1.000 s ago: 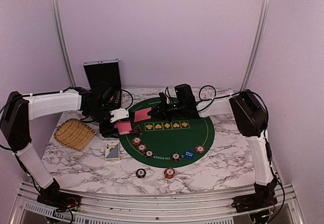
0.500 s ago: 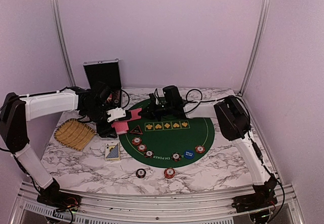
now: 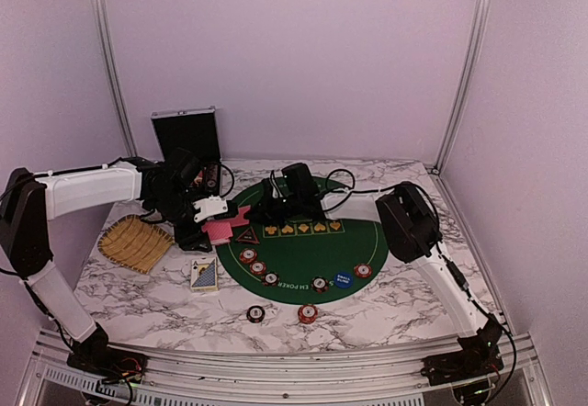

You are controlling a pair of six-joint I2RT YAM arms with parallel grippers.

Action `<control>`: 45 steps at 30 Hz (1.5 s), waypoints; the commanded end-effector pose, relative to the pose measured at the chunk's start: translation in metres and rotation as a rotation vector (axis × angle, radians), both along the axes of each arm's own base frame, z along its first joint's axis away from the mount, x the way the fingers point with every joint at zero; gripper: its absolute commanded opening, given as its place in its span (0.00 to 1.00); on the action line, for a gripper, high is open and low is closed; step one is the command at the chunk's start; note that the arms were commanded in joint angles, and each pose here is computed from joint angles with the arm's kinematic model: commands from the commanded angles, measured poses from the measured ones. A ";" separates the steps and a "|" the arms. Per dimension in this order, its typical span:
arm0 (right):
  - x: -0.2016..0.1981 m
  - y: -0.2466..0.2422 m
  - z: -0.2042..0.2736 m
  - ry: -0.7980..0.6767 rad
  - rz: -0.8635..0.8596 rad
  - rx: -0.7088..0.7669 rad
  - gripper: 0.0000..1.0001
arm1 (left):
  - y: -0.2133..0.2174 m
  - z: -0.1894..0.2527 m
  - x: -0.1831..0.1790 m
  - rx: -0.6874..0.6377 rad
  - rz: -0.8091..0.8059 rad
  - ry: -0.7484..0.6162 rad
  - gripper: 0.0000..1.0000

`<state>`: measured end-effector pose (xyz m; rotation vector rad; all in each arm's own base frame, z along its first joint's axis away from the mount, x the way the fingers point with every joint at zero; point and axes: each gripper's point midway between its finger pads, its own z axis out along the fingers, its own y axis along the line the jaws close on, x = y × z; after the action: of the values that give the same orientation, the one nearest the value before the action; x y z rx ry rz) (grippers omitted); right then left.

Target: Distribute texas hold em gaming equipment

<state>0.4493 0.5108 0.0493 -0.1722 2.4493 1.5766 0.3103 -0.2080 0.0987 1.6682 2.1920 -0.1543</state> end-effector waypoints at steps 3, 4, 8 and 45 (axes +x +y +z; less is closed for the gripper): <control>0.007 -0.003 -0.012 -0.033 -0.011 -0.054 0.01 | -0.005 0.014 0.004 -0.026 0.008 -0.001 0.04; 0.008 -0.004 -0.014 -0.036 -0.010 -0.061 0.02 | -0.005 0.014 0.005 -0.026 0.010 -0.002 0.04; 0.008 -0.006 -0.018 -0.050 -0.001 -0.082 0.10 | -0.007 0.015 0.009 -0.028 0.016 0.000 0.03; -0.094 -0.046 0.117 -0.164 0.118 0.119 0.93 | -0.027 0.019 0.015 -0.057 0.002 -0.023 0.03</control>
<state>0.3783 0.4468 0.1277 -0.3181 2.3688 1.5104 0.3168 -0.2212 0.1058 1.6551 2.1909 -0.1685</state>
